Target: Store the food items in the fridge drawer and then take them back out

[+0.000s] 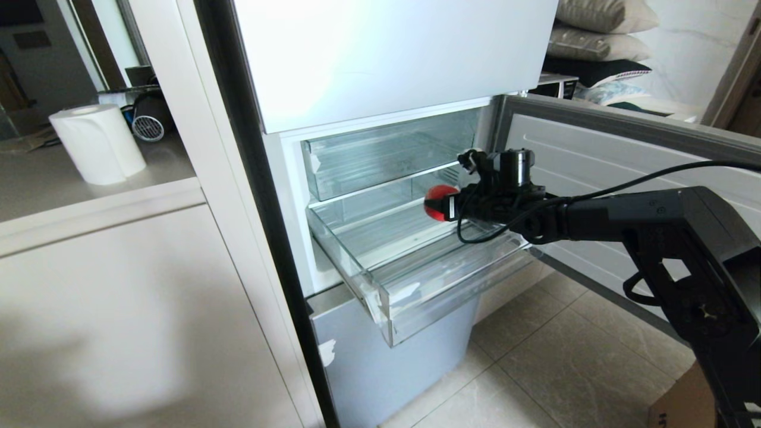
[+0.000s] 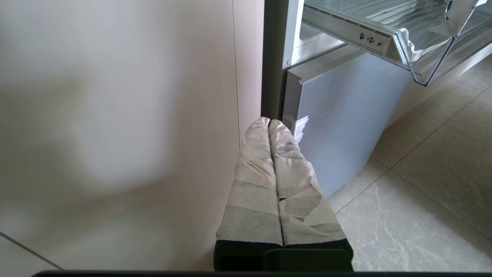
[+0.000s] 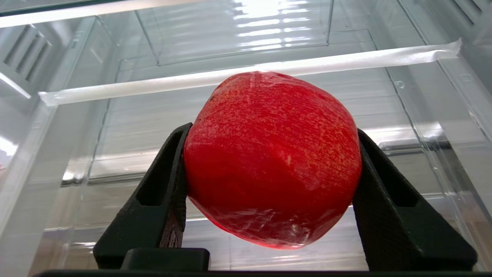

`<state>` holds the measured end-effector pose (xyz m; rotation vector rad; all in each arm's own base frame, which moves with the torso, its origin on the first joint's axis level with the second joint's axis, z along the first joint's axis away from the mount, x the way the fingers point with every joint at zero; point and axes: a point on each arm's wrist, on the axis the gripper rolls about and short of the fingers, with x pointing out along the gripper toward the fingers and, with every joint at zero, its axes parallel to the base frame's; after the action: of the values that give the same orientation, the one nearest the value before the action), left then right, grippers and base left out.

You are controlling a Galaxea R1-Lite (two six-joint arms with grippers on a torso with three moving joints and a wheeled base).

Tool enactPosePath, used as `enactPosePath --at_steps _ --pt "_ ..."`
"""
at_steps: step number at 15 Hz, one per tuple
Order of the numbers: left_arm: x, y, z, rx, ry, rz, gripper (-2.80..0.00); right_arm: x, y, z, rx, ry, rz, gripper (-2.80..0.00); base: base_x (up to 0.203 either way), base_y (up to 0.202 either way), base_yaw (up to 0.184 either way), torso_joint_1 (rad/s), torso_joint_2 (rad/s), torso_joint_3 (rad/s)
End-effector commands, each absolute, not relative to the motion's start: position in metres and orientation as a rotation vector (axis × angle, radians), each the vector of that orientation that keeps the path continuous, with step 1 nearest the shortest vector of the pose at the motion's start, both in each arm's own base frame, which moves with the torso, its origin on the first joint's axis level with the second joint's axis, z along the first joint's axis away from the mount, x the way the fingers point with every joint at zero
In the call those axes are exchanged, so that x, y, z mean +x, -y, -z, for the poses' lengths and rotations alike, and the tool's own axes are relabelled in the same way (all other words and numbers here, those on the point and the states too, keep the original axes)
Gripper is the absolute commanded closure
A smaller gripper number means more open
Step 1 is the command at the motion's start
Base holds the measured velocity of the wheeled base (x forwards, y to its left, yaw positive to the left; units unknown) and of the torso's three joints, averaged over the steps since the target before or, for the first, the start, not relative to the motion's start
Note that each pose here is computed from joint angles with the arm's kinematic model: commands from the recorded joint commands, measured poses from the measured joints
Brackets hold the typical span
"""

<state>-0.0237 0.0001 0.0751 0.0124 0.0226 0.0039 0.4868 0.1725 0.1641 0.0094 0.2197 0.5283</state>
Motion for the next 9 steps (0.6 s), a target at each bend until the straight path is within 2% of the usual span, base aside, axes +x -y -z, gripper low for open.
enactPosePath --at_steps 1,8,9 --pt "-0.024 0.0 -0.075 0.012 -0.025 -0.004 0.0 0.488 -0.168 -0.165 0.013 -0.215 -0.522 0.0 0.0 0.0 0.0 0.0 0.0 0.0" --pt "-0.024 0.0 -0.075 0.012 -0.025 -0.004 0.0 0.494 -0.166 -0.15 0.01 -0.242 -0.509 0.0 0.0 0.0 0.0 0.0 0.0 0.0" --pt "-0.024 0.0 -0.075 0.012 -0.025 -0.004 0.0 0.495 -0.165 -0.148 0.01 -0.243 -0.507 -0.16 0.0 0.0 0.0 0.0 0.0 0.0"
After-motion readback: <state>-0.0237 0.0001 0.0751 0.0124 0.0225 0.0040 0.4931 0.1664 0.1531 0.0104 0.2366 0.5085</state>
